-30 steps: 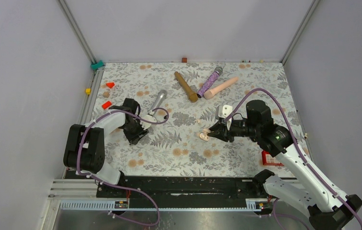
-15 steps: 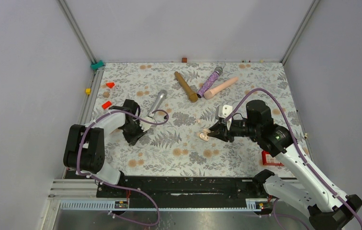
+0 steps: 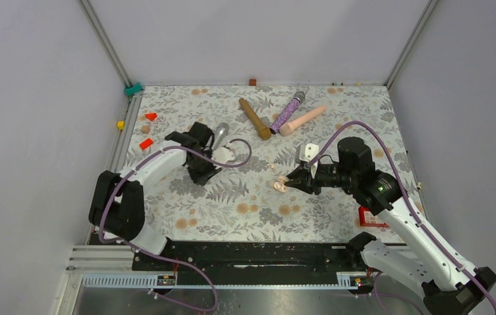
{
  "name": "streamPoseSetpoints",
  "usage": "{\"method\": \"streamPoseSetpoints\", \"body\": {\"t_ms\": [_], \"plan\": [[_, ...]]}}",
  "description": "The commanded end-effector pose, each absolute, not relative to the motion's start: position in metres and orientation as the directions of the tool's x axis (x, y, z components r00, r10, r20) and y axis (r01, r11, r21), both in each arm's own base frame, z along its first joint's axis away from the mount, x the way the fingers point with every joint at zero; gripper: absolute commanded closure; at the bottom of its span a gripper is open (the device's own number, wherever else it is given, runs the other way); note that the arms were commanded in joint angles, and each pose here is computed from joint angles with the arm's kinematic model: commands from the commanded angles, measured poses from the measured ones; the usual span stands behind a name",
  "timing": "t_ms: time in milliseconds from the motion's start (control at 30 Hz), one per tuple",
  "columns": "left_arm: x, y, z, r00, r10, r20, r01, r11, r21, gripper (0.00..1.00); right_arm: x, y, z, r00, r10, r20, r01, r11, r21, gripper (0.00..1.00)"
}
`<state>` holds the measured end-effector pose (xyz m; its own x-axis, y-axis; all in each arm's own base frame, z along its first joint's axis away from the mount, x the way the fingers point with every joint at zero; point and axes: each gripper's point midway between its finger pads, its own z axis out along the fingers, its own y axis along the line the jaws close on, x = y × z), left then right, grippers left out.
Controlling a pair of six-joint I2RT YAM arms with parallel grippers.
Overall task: Insert the wireless bluetooth earbuds into the charging case
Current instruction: Pick up the earbud from the center of the board, then place the earbud at the center of the board.
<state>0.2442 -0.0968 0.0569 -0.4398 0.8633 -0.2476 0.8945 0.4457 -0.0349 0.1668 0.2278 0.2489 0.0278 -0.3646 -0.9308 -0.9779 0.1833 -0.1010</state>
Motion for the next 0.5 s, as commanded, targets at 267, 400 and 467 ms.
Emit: {"method": "streamPoseSetpoints", "body": {"t_ms": [267, 400, 467], "plan": [[0.334, -0.279, 0.098, -0.315, 0.837, -0.448, 0.933, 0.361, 0.018, 0.78, 0.163, 0.218, 0.287, 0.151, -0.319, -0.935, -0.951, 0.211, -0.226, 0.84], [0.353, -0.314, 0.085, -0.313, 0.835, -0.453, 0.934, 0.356, 0.01, 0.78, 0.163, 0.217, 0.286, 0.16, -0.322, -0.933, -0.947, 0.215, -0.237, 0.84], [0.358, -0.322, 0.076, -0.312, 0.84, -0.444, 0.935, 0.354, 0.01, 0.78, 0.162, 0.217, 0.285, 0.159, -0.321, -0.934, -0.949, 0.21, -0.234, 0.84]]}}
